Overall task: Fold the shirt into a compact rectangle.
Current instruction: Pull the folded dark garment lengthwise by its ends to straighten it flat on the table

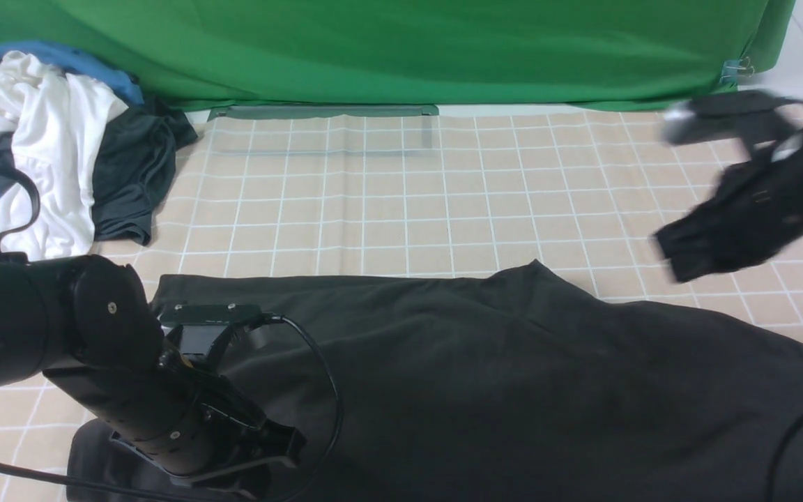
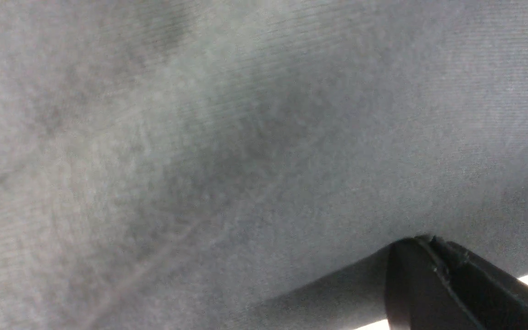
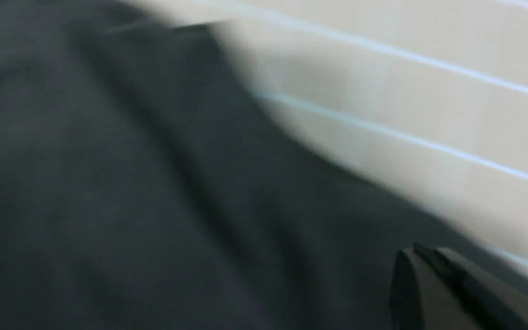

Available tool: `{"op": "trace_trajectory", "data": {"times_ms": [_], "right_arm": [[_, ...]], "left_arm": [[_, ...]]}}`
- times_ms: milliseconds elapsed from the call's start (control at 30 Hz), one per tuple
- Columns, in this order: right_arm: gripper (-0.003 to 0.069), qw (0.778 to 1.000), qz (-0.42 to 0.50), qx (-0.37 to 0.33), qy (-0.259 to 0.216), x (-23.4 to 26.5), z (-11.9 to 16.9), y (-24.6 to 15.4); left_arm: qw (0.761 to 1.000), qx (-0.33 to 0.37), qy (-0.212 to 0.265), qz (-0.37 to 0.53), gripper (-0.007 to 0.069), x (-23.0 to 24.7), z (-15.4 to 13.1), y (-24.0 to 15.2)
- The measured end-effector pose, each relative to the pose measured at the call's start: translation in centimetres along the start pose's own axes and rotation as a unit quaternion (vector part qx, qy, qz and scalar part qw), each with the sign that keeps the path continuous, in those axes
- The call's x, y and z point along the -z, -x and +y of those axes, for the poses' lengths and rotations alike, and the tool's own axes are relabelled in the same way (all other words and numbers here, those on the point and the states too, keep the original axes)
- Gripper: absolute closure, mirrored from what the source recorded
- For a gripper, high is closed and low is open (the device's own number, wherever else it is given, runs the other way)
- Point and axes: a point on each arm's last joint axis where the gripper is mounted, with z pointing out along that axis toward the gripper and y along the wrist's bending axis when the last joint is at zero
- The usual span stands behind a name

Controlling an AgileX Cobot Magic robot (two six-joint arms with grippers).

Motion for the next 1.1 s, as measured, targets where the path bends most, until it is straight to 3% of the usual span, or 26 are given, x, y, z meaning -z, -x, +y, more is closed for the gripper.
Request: {"op": "trace_trajectory", "data": {"times_ms": [200, 433, 600, 833, 933, 1067, 1100], "right_arm": [[0.0622, 0.999, 0.042, 0.024, 0.014, -5.9, 1.6, -0.1], [0.0622, 0.999, -0.010, -0.003, -0.047, -7.8, -0.9, 0.8], [0.0622, 0.997, -0.015, -0.025, -0.065, -6.3, -3.0, 1.5], [0.0622, 0.994, -0.072, -0.021, -0.074, 3.5, -2.4, 2.0], [0.0622, 0.994, -0.097, -0.019, -0.056, 5.5, -1.5, 1.9], [0.0622, 0.996, -0.070, 0.018, 0.051, 4.5, 2.2, 1.8], [0.0622, 0.996, -0.068, 0.020, 0.055, 4.3, 2.4, 1.8]], "left_arm": [[1.000, 0.000, 0.000, 0.000, 0.0606, 0.0, 0.0, 0.0], [1.000, 0.000, -0.001, 0.010, 0.0606, 0.0, 0.0, -0.2], [1.000, -0.001, -0.003, 0.011, 0.0606, 0.1, -0.1, -0.1], [0.998, -0.031, -0.007, -0.047, 0.0606, 3.6, -1.3, 1.8], [0.996, -0.044, -0.009, -0.082, 0.0606, 5.4, -1.8, 2.0], [0.992, -0.052, 0.010, -0.118, 0.0606, 7.7, -1.9, 1.3], [0.992, -0.051, 0.010, -0.118, 0.0606, 7.7, -1.9, 1.3]]}}
